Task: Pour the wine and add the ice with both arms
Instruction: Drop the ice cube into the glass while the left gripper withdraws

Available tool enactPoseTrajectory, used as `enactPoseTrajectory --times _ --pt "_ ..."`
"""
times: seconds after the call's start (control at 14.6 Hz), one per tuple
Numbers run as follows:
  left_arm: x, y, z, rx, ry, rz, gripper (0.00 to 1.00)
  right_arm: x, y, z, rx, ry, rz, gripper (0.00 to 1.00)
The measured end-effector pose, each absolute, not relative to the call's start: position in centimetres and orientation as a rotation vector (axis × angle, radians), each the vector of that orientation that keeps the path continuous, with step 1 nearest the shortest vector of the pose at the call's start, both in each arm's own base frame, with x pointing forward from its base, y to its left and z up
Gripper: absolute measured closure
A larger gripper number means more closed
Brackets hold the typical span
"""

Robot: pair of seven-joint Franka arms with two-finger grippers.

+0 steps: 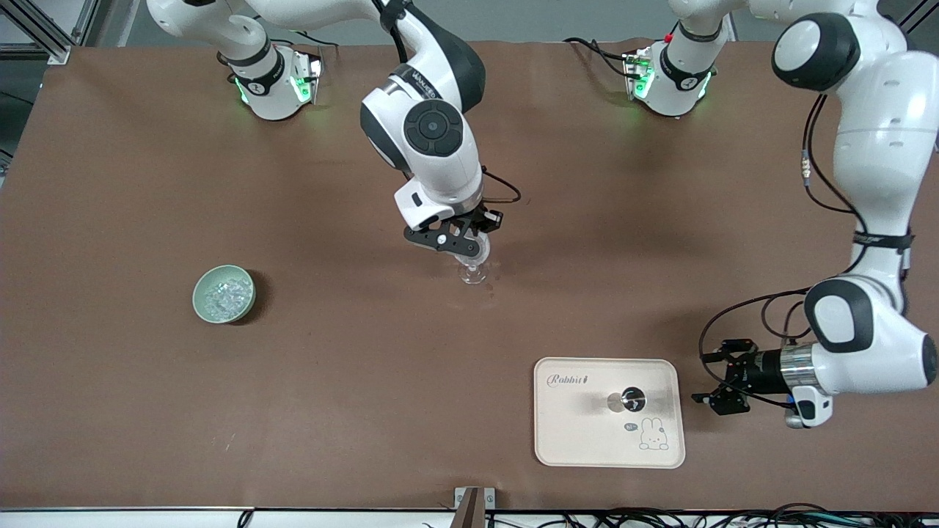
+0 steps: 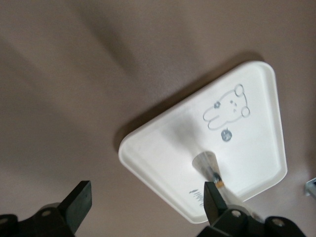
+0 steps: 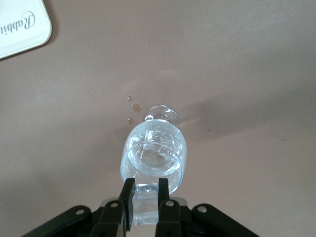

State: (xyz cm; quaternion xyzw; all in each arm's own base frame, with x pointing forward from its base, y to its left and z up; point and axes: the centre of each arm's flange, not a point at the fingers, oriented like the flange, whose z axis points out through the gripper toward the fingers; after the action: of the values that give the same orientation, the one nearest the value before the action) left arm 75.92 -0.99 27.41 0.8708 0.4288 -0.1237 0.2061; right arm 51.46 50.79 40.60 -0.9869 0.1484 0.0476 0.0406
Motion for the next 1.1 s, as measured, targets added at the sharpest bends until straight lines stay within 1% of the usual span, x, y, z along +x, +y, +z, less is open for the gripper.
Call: enactPoseTrajectory --times 0.27,0.41,0.55,0.69,0.82,1.1 --pt "74.0 -6.1 39.5 2.776 0.851 -0.166 0.00 51.3 50.9 40.3 -3.029 0.450 0.147 0.77" --pt "72.3 -9.4 45.6 2.926 0.690 -0.035 0.00 51.3 51.0 40.3 -3.030 0.448 0.145 0.77" --pt "70.1 -12.3 50.3 3.055 0.517 0.045 0.00 51.4 50.9 40.3 -3.037 0.445 0.136 0.77" --pt "67.9 -14.0 53.9 3.137 0.368 0.066 0.00 51.4 50.9 40.2 -3.040 0.443 0.132 0.77" --pt "66.3 -13.9 56.8 3.178 0.228 0.082 0.00 51.4 50.9 40.2 -3.041 0.443 0.132 0.77" --pt "63.7 -12.6 60.8 3.222 0.062 0.062 0.00 51.4 51.0 39.8 -3.046 0.443 0.137 0.73"
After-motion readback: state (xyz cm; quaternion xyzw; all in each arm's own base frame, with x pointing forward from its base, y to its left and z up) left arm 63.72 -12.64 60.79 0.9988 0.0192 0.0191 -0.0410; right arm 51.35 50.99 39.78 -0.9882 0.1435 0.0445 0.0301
